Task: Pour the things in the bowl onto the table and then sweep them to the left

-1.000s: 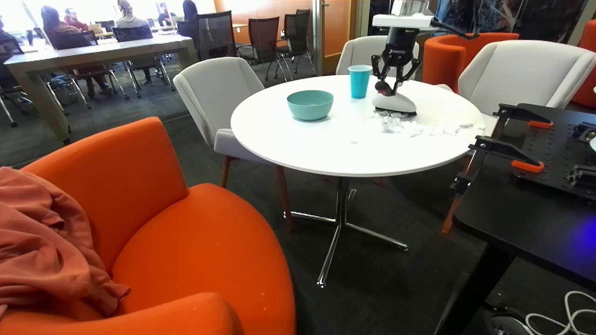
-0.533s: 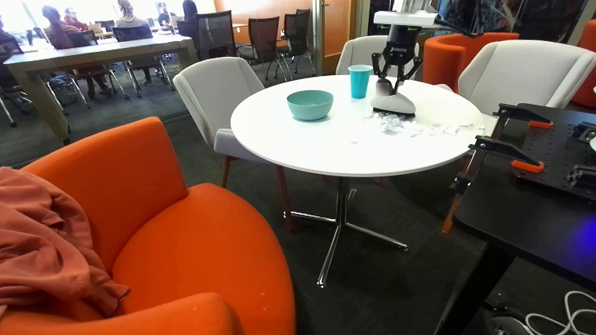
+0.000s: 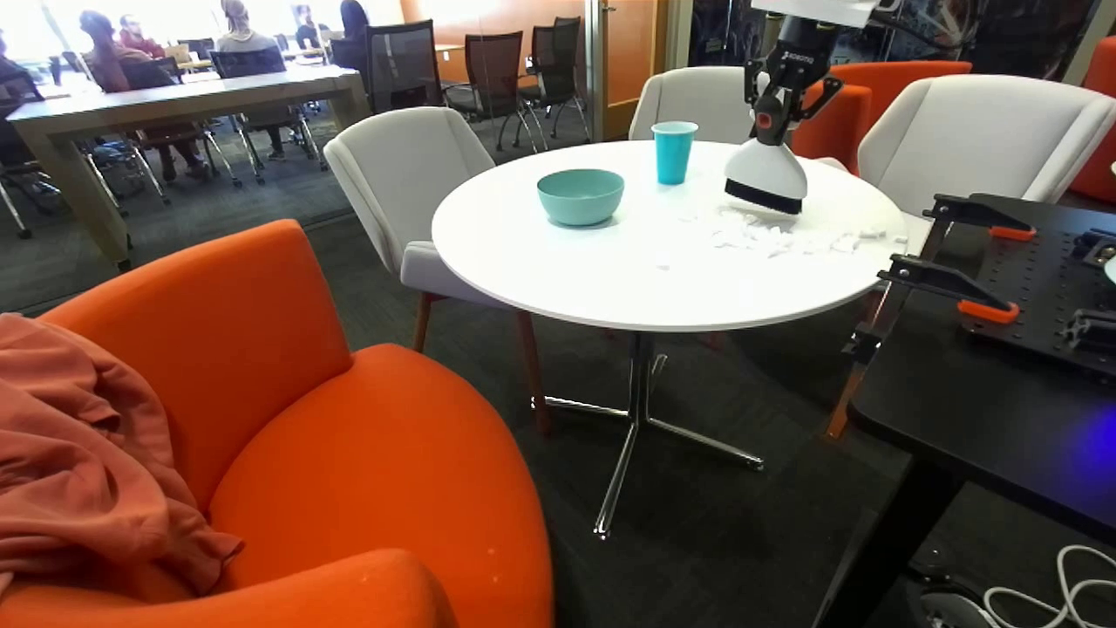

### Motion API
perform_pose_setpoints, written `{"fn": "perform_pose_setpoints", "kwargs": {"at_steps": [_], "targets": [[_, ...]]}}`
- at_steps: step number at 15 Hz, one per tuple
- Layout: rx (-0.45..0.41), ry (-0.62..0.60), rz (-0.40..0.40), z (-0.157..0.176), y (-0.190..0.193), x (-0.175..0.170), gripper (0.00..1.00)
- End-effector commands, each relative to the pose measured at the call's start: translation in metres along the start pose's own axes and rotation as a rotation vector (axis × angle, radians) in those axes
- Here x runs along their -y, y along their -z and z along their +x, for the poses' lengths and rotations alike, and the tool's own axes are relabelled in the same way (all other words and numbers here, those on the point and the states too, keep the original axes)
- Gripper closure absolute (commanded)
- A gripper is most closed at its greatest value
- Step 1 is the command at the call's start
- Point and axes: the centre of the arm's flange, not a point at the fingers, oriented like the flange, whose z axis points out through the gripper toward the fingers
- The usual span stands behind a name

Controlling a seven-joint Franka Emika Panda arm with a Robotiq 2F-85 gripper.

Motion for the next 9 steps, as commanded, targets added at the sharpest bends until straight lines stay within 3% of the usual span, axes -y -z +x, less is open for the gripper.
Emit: {"fn": "perform_pose_setpoints", "kwargs": {"at_steps": [1,9], "targets": [[-0.068,-0.097,0.037,-0.006,0.034,-0.029,0.87],[-0.176,-0.371,-0.029,-0.013,0.046,-0.061,0.87]]}}
